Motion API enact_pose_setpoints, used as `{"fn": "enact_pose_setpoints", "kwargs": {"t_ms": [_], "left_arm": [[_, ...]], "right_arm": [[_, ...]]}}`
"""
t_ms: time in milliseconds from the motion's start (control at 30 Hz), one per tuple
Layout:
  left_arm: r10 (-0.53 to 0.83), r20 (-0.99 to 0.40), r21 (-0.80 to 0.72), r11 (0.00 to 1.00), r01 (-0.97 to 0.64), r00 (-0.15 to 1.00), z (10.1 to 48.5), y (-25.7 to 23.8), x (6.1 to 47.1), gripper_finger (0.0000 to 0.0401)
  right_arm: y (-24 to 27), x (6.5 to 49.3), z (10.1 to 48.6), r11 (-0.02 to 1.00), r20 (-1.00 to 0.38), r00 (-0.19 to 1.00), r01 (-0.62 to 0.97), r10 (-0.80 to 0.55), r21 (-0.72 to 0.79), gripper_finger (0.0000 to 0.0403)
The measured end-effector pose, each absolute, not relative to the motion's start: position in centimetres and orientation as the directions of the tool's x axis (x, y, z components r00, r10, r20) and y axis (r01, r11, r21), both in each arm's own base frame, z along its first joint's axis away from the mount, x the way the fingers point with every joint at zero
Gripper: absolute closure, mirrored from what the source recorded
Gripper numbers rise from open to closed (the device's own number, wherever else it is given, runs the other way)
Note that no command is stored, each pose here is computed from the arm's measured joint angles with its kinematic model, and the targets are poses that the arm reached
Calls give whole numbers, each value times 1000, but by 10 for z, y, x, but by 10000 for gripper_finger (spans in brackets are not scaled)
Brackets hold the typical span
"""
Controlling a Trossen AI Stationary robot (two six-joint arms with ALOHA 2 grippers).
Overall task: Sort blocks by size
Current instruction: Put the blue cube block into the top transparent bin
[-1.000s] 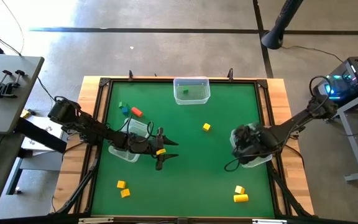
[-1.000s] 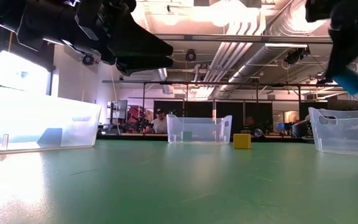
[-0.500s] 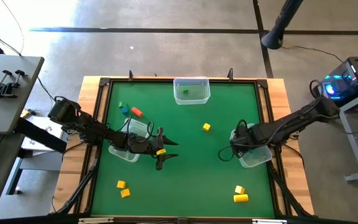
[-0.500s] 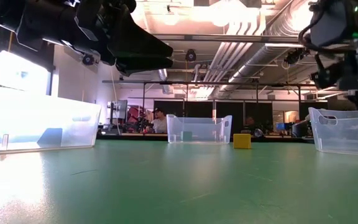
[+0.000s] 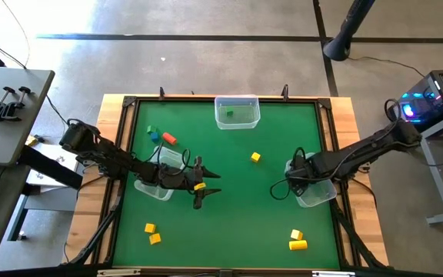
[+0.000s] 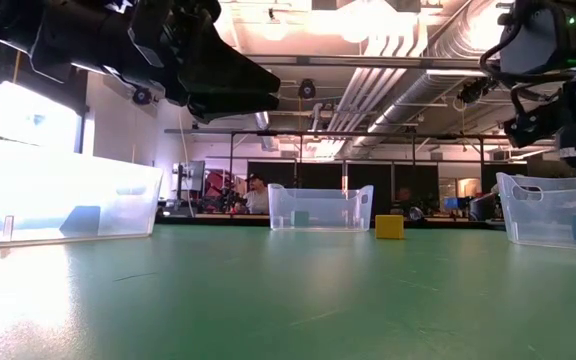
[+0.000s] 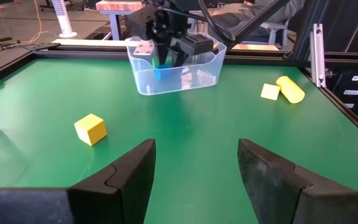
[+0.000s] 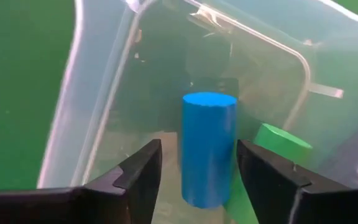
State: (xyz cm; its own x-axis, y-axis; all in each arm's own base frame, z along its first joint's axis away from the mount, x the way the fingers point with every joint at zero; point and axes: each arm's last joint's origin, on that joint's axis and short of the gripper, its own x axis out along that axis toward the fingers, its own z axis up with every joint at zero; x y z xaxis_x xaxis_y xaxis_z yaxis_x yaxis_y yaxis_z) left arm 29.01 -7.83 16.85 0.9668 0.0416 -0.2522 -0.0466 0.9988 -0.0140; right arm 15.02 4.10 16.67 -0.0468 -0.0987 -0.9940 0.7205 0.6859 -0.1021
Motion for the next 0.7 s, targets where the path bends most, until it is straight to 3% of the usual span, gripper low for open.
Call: {"fn": "enact_pose_setpoints", "kwargs": {"t_ms": [267, 467, 700], "left_arm": [[87, -247, -20, 995, -95, 965, 169, -77, 290, 188], [128, -237, -23, 990, -137, 963, 169, -76, 290, 188], [150, -220, -63, 984, -167, 964, 171, -69, 292, 188]], "right_arm": [[38, 142, 191, 705, -989, 62, 708, -134, -51, 195], [41, 144, 222, 755, -918, 279, 655, -283, -34, 194], [51, 164, 227, 827, -695, 587, 562, -416, -20, 194]]}}
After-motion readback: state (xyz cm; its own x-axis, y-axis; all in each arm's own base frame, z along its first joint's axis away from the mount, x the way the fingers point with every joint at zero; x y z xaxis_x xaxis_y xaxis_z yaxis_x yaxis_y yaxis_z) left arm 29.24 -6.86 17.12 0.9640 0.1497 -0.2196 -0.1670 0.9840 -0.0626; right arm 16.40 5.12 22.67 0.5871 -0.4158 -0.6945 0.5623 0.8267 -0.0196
